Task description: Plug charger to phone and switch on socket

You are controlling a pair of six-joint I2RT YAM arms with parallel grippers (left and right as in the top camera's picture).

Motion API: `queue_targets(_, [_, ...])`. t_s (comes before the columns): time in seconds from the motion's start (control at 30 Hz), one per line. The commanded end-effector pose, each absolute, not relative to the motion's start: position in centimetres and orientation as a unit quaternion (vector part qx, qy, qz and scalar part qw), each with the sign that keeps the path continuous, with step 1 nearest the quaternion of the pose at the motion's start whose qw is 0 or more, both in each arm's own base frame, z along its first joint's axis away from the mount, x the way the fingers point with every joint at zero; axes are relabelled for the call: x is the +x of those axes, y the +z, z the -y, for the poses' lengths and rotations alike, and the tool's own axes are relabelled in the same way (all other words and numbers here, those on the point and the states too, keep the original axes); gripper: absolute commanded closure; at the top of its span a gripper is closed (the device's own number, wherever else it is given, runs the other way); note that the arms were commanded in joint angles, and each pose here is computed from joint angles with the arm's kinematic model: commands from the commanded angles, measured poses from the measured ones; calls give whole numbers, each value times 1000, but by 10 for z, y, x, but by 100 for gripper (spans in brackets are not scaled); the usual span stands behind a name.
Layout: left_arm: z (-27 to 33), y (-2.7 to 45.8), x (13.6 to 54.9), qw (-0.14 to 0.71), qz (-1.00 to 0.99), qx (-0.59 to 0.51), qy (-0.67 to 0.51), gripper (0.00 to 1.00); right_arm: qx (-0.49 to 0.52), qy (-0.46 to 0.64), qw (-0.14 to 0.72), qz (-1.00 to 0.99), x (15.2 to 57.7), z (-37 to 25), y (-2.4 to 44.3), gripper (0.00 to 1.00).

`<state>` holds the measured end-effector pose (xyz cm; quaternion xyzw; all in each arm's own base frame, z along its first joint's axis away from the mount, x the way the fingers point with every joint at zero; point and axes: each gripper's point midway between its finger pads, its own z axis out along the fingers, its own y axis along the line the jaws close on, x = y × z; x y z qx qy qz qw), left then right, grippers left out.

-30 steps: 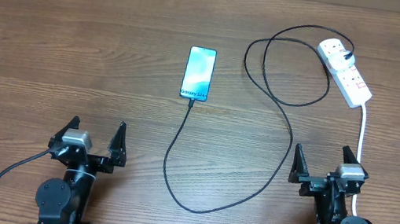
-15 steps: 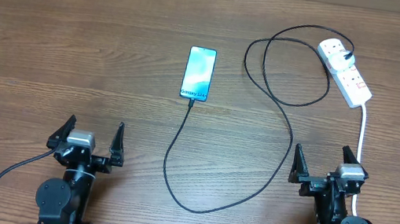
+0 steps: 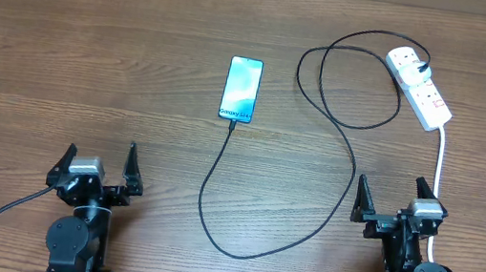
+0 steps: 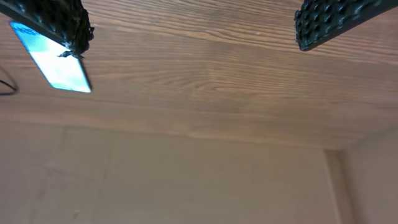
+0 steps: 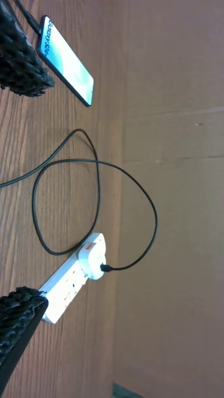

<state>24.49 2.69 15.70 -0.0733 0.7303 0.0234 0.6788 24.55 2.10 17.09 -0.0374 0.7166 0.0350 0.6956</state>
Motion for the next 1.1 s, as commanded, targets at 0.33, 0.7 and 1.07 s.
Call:
queue_targets(0.33, [-28, 157, 244, 681, -729, -58, 45, 0, -32, 34, 698, -715, 246, -19, 170, 0])
queue_targets(0.7, [-23, 157, 245, 680, -731, -38, 42, 0, -32, 34, 698, -715, 246, -19, 170, 0])
queue_targets(1.07, [-23, 157, 245, 680, -731, -39, 43, 0, -32, 34, 698, -715, 246, -19, 170, 0])
